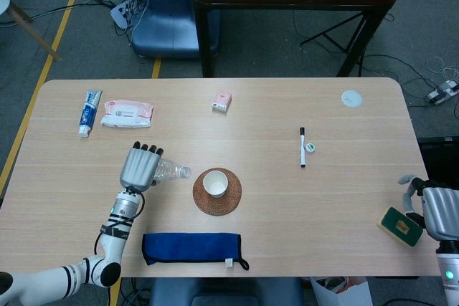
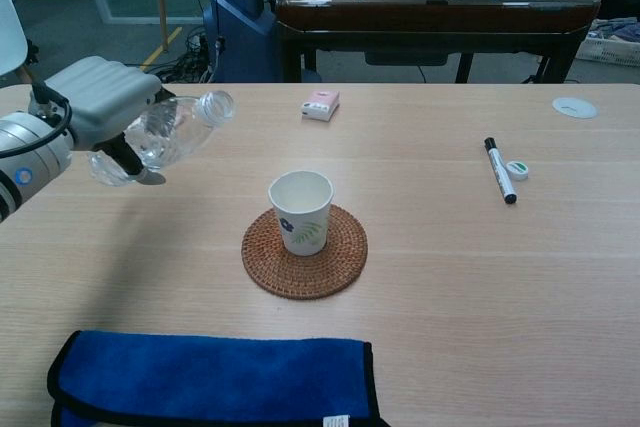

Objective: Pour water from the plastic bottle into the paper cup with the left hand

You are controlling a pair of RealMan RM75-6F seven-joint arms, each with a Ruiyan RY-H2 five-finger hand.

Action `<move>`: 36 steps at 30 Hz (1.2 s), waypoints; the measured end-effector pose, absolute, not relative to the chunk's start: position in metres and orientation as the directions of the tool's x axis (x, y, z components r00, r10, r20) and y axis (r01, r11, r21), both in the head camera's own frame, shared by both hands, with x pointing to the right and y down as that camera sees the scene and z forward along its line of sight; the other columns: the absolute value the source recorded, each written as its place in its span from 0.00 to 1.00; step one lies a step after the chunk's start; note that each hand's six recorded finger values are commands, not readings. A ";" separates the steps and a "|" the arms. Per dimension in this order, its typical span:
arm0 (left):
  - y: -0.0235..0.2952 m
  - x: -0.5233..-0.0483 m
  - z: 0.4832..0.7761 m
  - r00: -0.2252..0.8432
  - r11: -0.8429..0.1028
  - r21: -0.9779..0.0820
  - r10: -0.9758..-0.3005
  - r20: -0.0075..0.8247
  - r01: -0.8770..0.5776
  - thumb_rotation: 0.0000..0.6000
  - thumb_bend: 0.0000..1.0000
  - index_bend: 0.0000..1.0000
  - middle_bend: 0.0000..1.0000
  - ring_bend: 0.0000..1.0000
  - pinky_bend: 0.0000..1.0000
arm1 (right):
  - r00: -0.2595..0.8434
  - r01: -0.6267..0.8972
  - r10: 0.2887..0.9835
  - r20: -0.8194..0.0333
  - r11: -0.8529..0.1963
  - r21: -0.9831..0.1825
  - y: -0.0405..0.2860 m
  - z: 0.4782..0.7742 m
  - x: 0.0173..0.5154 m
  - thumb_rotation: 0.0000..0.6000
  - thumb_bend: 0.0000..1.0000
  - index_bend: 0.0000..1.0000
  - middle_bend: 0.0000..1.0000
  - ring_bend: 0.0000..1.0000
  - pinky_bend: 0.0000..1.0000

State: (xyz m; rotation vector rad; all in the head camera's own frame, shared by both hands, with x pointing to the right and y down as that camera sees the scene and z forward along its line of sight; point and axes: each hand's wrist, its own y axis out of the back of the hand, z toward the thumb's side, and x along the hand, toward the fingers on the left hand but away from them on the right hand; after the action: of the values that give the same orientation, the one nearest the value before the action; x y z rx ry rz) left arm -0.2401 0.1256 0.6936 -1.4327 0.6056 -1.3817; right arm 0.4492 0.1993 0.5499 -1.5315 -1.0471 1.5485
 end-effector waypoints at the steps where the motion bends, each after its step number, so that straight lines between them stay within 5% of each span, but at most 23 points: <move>1: 0.126 -0.239 0.694 0.217 -0.361 -0.885 -0.876 0.430 0.294 1.00 0.07 0.73 0.71 0.48 0.35 | -0.047 0.055 0.905 -0.422 -0.419 -0.906 0.199 0.550 0.450 1.00 0.54 0.42 0.55 0.50 0.54; 36: 0.127 -0.205 0.707 0.255 -0.226 -0.822 -0.879 0.403 0.523 1.00 0.07 0.73 0.72 0.47 0.35 | -0.047 0.033 0.910 -0.411 -0.410 -0.912 0.197 0.545 0.453 1.00 0.54 0.42 0.55 0.50 0.54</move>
State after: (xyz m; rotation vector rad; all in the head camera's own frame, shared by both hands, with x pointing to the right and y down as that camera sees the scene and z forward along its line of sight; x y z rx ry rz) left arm -0.2049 0.1268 0.7069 -1.2044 0.3977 -1.3593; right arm 0.4527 0.1974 0.5451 -1.5067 -1.0352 1.5469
